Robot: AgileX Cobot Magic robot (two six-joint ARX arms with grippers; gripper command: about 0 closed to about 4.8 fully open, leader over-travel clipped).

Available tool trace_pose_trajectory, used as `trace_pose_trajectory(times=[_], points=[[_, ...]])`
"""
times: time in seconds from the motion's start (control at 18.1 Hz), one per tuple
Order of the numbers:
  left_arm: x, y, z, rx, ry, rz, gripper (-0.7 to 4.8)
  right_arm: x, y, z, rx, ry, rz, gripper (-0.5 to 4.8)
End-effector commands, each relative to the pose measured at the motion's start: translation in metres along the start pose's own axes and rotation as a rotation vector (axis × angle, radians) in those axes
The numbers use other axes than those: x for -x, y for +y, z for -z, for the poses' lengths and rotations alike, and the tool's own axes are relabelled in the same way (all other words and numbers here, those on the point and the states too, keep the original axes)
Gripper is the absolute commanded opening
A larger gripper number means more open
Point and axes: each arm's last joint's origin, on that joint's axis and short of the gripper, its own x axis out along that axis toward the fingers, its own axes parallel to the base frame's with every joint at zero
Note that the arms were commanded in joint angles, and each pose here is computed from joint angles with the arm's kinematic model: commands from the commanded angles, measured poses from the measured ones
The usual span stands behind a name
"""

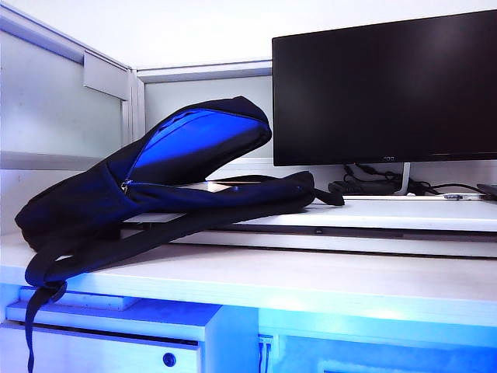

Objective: Pick up the book on the desk and put it into the open backpack.

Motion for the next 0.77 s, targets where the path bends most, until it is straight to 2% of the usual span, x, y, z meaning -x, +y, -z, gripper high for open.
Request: trace_pose_trajectory(times=[0.06, 0.33, 0.39, 0.5, 0.61, 0.77], points=[[-0.004, 0.001, 0.003, 0.031, -0.027, 0.0, 0.61, -0.004, -0.002, 0.007, 0.002, -0.029, -0.005, 0.15], [-0.009, 0.003, 0.012, 0.026, -0.003, 0.002, 0.46, 0.003, -0.002, 0.016, 0.021, -0.152, -0.03, -0.05], [-0.009, 0.003, 0.012, 0.021, -0.007, 0.01, 0.05, 0.008, -0.002, 0.018, 0.029, -0.198, -0.042, -0.05], [-0.009, 0.001, 0.008, -0.001, -0.053, 0.033, -0.04, 0.017, -0.002, 0.023, 0.038, -0.258, -0.043, -0.05], [-0.011, 0.001, 0.009, -0.032, -0.069, 0.059, -0.04, 0.02, -0.003, 0.031, 0.036, -0.251, -0.041, -0.05], [-0.021, 0.004, 0.034, -0.022, 0.01, 0.09, -0.04, 0.014, -0.006, 0.045, 0.025, -0.154, -0.026, -0.05]])
